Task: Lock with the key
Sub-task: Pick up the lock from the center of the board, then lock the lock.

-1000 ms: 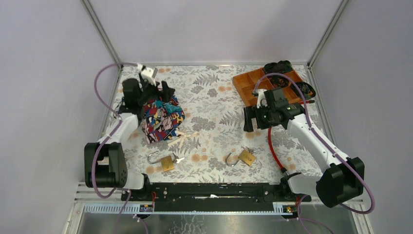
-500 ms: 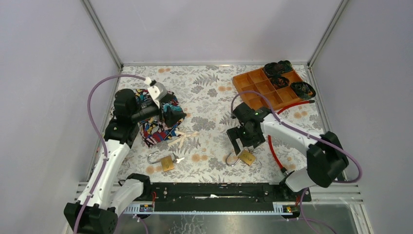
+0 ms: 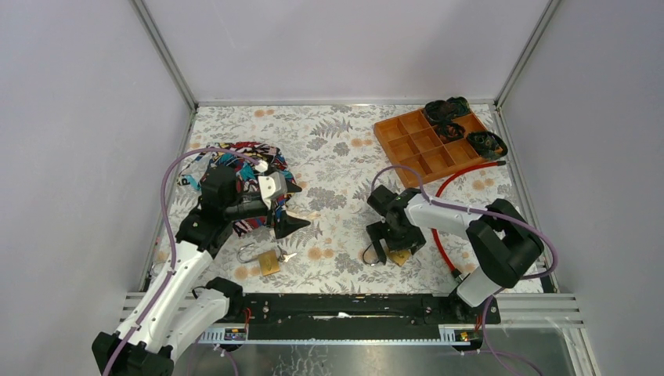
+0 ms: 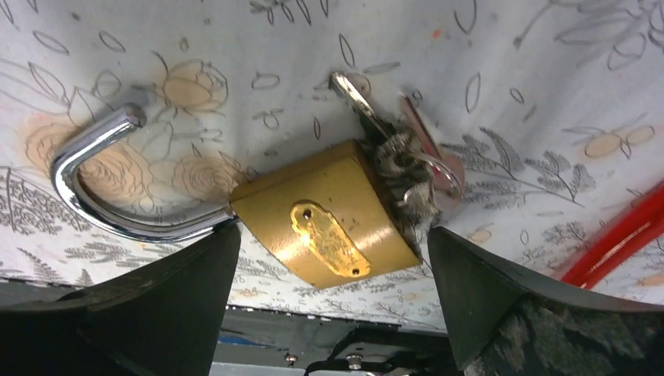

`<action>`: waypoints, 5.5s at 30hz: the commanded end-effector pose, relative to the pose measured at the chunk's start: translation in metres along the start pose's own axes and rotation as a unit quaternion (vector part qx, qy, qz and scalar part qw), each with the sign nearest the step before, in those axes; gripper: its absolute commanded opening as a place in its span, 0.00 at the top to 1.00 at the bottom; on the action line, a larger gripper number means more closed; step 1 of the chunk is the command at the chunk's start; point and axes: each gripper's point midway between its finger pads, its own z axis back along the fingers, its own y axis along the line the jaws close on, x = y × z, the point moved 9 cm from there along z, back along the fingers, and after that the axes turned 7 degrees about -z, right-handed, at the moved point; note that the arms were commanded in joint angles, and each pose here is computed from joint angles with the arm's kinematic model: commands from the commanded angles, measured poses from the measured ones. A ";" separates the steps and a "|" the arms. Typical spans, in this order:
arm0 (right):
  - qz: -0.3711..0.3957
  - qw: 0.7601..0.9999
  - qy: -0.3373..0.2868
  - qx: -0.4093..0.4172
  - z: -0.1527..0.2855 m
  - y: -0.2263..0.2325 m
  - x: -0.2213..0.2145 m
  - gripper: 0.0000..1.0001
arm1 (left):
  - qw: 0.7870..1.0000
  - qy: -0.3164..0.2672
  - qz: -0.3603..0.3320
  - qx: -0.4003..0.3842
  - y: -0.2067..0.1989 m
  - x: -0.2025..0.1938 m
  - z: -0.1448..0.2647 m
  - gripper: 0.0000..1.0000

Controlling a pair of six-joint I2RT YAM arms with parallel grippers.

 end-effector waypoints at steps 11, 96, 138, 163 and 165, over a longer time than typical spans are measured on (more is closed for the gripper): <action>-0.002 0.998 -0.020 0.062 -0.015 0.015 0.007 0.63 | 0.999 0.029 0.009 -0.024 -0.005 -0.012 -0.015 0.18; 0.235 0.602 -0.544 0.535 0.272 0.030 -0.024 1.00 | 0.966 -0.198 0.034 -0.164 -0.030 0.153 -0.036 1.00; 0.302 0.566 -0.576 0.506 0.339 0.026 -0.011 1.00 | 0.959 -0.182 0.117 -0.183 -0.027 0.143 -0.038 1.00; 0.303 0.555 -0.587 0.505 0.317 0.012 0.026 1.00 | 0.919 -0.252 0.033 -0.302 -0.057 0.200 -0.041 1.00; 0.331 0.537 -0.589 0.504 0.328 0.004 0.023 1.00 | 0.928 -0.225 0.028 -0.296 -0.055 0.202 -0.040 1.00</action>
